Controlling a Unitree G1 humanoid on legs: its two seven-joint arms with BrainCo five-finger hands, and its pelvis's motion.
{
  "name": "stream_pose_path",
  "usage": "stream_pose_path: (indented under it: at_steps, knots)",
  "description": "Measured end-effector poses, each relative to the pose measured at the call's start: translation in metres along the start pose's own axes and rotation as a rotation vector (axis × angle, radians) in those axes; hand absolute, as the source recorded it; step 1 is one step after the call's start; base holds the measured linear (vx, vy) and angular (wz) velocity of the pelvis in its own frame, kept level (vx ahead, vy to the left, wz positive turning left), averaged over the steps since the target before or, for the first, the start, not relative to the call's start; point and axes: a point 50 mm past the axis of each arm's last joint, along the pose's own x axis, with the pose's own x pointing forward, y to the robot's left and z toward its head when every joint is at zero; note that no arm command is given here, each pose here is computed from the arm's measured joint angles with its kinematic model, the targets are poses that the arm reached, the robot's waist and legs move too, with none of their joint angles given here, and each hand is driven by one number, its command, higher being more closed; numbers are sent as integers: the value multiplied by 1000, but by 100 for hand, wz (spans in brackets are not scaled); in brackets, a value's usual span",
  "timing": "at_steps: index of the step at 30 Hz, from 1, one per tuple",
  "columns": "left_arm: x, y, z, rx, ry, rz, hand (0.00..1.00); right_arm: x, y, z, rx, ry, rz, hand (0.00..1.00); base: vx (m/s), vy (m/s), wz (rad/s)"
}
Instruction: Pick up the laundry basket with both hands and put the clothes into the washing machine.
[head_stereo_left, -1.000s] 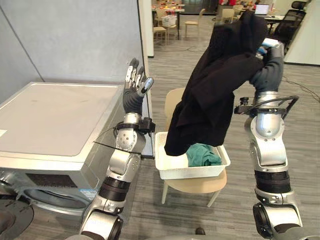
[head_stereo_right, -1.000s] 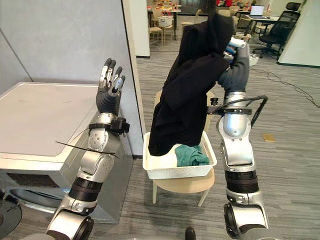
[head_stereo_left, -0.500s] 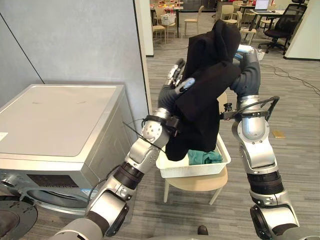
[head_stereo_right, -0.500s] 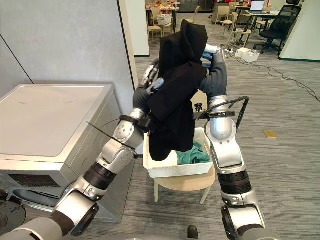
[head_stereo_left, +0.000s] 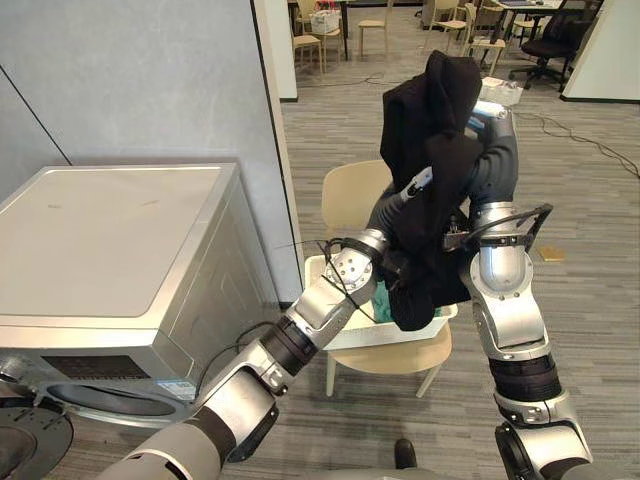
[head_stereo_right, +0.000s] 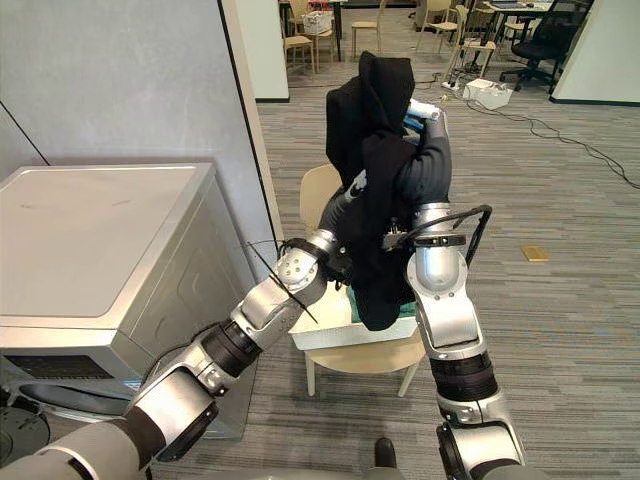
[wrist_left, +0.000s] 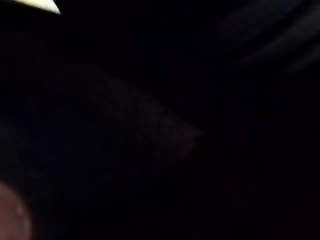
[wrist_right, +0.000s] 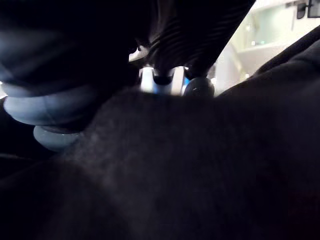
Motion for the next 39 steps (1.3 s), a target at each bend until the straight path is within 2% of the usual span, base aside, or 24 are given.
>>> stream_pose_path:
  at_steps: [18,19,30,33,36,39]
  knots:
    - [0,-11,1,-18,-26,-36,100,-7,-15,-2,-3,24,-119,100,0,0,0]
    - [0,-11,1,-18,-25,-42,100,-9,-17,-2,-6,27,-126,0,0,0,0]
    - [-1,-7,26,-33,-102,-38,100,-30,-29,12,40,-2,-145,0,0,0,0]
    - [-12,11,45,-70,-185,14,100,-45,-44,15,59,11,-203,0,0,0,0]
    - [-38,39,66,-124,-297,109,100,-62,-70,19,9,26,-301,0,0,0,1]
    - [-72,65,78,-122,-388,221,100,-76,-84,23,-34,35,-368,0,-1,-2,2]
